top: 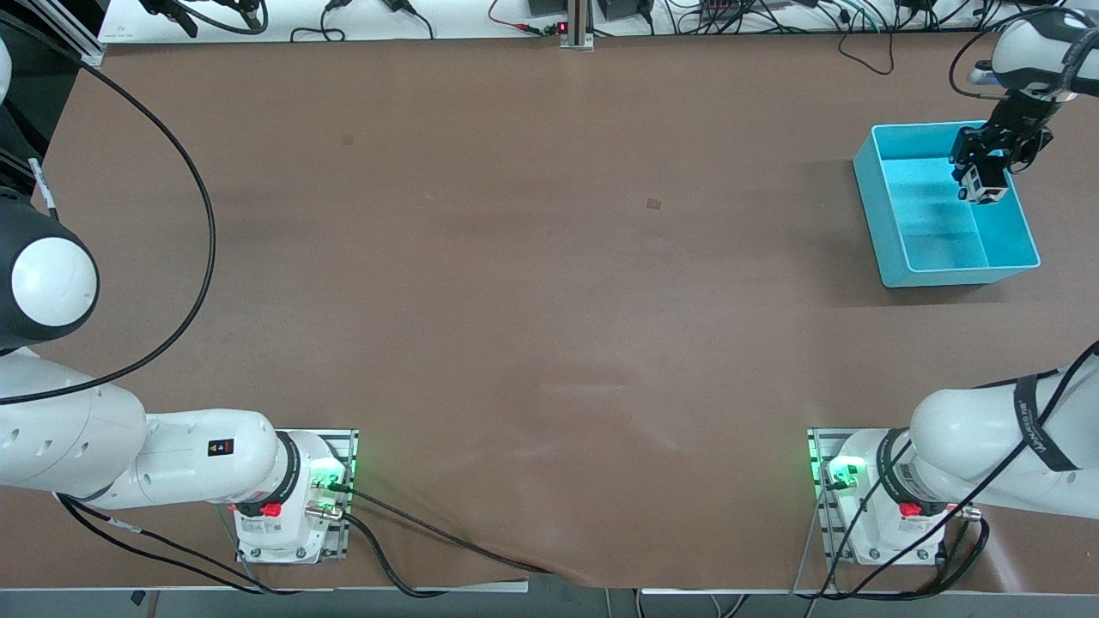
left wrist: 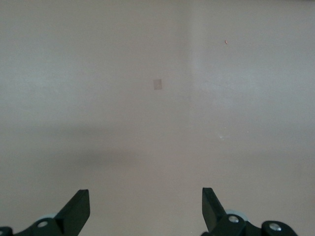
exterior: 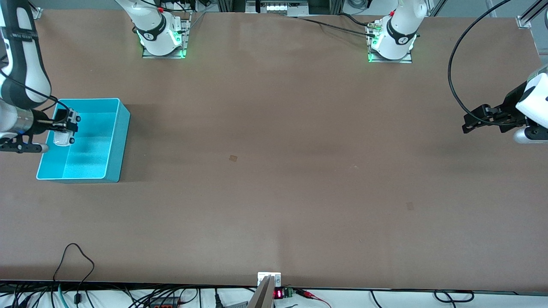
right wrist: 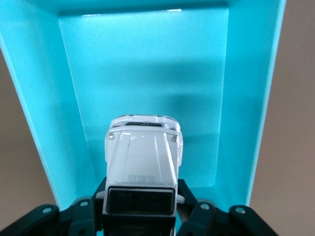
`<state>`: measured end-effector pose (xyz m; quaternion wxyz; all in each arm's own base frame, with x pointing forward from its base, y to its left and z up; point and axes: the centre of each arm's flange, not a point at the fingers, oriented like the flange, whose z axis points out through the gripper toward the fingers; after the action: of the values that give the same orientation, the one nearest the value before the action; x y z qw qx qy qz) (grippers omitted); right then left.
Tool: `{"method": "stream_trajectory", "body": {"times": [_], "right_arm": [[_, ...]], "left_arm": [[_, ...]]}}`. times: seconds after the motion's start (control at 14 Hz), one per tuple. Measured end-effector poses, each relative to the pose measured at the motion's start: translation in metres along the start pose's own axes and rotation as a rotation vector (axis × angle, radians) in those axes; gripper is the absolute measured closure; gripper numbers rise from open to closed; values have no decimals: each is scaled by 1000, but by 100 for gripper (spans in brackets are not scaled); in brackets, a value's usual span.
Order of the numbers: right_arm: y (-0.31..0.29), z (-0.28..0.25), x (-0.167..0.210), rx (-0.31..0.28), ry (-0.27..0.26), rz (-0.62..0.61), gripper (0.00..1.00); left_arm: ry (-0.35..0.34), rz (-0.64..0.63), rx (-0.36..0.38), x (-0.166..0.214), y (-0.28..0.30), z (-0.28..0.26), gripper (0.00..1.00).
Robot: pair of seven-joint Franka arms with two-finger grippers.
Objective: Wind and store white jeep toy
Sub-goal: 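Carry the jeep over the cyan bin with the right gripper, then lower the jeep into the bin and open the right gripper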
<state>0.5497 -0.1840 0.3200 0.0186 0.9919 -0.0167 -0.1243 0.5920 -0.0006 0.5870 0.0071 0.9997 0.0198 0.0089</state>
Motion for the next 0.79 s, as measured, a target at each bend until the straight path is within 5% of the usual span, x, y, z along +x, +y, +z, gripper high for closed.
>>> {"method": "stream_trajectory", "body": {"times": [0.79], "right_arm": [[-16, 78, 33, 11, -5, -113, 44]], "left_arm": [[0, 1, 0, 0, 0, 0, 0]]}}
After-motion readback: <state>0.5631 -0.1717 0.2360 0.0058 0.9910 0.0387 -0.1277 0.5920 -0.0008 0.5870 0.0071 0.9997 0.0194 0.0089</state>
